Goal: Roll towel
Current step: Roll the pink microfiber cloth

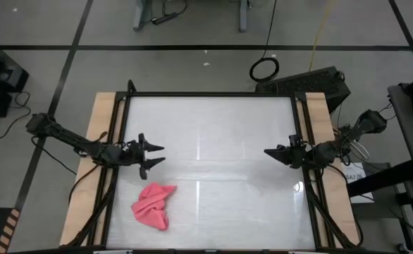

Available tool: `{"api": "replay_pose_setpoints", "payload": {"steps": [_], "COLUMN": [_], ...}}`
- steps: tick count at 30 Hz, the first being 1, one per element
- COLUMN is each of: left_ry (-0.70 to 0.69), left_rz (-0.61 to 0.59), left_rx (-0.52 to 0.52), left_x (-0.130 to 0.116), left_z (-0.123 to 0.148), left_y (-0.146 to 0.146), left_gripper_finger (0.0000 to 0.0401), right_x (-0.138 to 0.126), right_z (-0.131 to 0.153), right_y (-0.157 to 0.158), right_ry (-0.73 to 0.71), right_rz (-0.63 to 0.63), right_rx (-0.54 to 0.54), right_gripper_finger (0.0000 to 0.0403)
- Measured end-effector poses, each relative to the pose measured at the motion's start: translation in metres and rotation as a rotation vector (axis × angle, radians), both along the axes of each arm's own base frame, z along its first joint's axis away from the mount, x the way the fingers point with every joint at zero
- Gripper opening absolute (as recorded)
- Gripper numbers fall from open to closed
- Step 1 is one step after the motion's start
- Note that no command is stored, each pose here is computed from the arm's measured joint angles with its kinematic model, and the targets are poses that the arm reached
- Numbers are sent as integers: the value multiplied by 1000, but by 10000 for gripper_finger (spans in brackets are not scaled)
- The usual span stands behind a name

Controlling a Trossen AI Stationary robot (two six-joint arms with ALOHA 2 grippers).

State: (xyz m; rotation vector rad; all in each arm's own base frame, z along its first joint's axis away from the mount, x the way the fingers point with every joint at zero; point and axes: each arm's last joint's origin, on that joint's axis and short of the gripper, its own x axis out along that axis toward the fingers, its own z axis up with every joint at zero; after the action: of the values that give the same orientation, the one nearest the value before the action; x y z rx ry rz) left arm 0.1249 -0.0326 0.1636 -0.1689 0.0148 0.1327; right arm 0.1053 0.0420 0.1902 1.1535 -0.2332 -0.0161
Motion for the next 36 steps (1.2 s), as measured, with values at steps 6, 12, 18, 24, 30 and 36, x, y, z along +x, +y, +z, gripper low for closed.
{"api": "replay_pose_setpoints", "payload": {"steps": [6,12,18,24,30,36], "left_ry": [-353,-633,-757,-791,-925,-939], "left_rz": [2,-1,-3,-30,-42,-45], "left_rx": [-153,-259,-306,-307,-350,-353], "left_x": [-3,-15,-22,-24,-34,-35], "left_z": [43,69,79,81,90,91], "left_y": [1,6,9,9,12,12], "left_gripper_finger": [219,219,219,219,219,219], "right_x": [-1,-1,-1,0,0,0], "right_z": [2,3,3,2,2,-1], "right_y": [0,0,0,0,0,0], "right_ry": [-28,-35,-32,-22,-13,10], "right_rz": [2,2,9,4,-3,-2], "right_rx": [47,43,35,7,-18,-31], "right_gripper_finger": [118,118,118,118,118,118]}}
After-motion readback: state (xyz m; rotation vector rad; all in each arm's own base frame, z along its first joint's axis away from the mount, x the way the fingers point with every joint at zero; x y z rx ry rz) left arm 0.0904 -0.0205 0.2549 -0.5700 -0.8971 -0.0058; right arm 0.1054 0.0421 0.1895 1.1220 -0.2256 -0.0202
